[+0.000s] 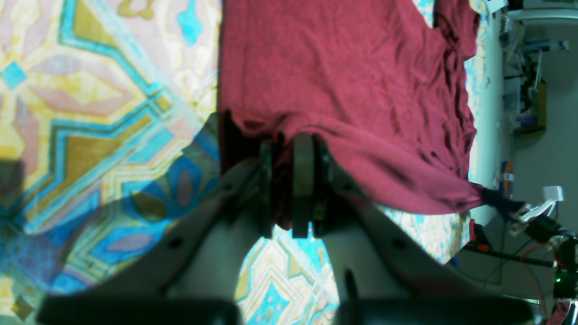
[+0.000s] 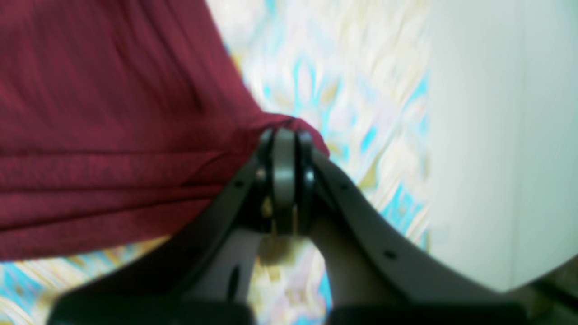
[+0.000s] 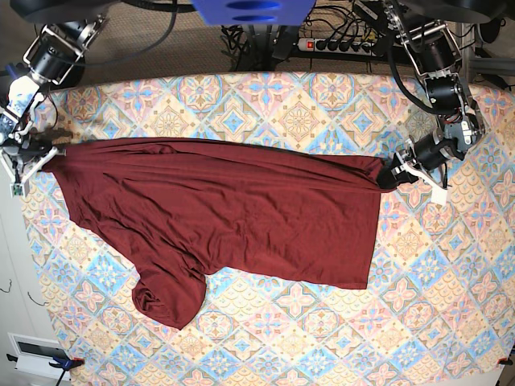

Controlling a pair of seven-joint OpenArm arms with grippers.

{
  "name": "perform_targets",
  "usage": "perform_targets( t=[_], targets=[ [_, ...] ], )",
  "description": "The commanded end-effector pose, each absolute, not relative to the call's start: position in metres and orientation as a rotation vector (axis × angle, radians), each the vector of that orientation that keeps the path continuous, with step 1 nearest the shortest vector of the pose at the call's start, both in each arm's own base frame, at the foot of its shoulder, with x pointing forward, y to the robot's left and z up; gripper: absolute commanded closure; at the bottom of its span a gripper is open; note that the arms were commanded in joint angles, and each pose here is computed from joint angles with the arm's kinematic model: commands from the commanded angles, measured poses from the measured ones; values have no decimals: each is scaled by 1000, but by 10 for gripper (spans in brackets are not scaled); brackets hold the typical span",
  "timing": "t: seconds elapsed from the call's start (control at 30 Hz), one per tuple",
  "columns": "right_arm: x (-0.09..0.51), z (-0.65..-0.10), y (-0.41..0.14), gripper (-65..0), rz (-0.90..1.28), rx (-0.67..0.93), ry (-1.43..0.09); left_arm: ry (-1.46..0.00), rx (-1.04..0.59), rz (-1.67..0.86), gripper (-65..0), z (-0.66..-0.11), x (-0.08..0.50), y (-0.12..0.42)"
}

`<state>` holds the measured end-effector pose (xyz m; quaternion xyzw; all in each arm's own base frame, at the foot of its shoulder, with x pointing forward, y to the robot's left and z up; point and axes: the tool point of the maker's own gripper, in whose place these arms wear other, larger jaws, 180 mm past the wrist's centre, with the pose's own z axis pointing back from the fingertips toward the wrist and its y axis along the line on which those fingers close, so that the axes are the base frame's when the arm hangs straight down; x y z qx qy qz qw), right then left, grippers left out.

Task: Layout the t-shirt on the table in an organized manner, then fold the t-shirt properly
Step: 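Lower the held shirt edge with both grippers onto the table, then shift the left gripper along the shirt edge toward the shirt middle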

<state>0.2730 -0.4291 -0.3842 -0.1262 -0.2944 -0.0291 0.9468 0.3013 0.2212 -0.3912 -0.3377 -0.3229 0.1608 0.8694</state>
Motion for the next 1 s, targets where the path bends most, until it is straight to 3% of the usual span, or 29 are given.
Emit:
perform_targets(
  t=[0.0, 0.73, 0.87, 0.97],
  targets=[
    [290, -354, -445, 0, -52, -312, -673, -735, -702, 324, 0, -376, 313, 229],
    [285, -391, -447, -3, -93, -266, -583, -730, -691, 318, 0, -375, 311, 234],
    [285, -391, -447, -40, -92, -265, -583, -686, -683, 284, -99, -375, 305, 235],
    [291, -394, -436, -120, -41, -262, -569, -706, -642, 204, -229, -357, 301, 234]
  ],
)
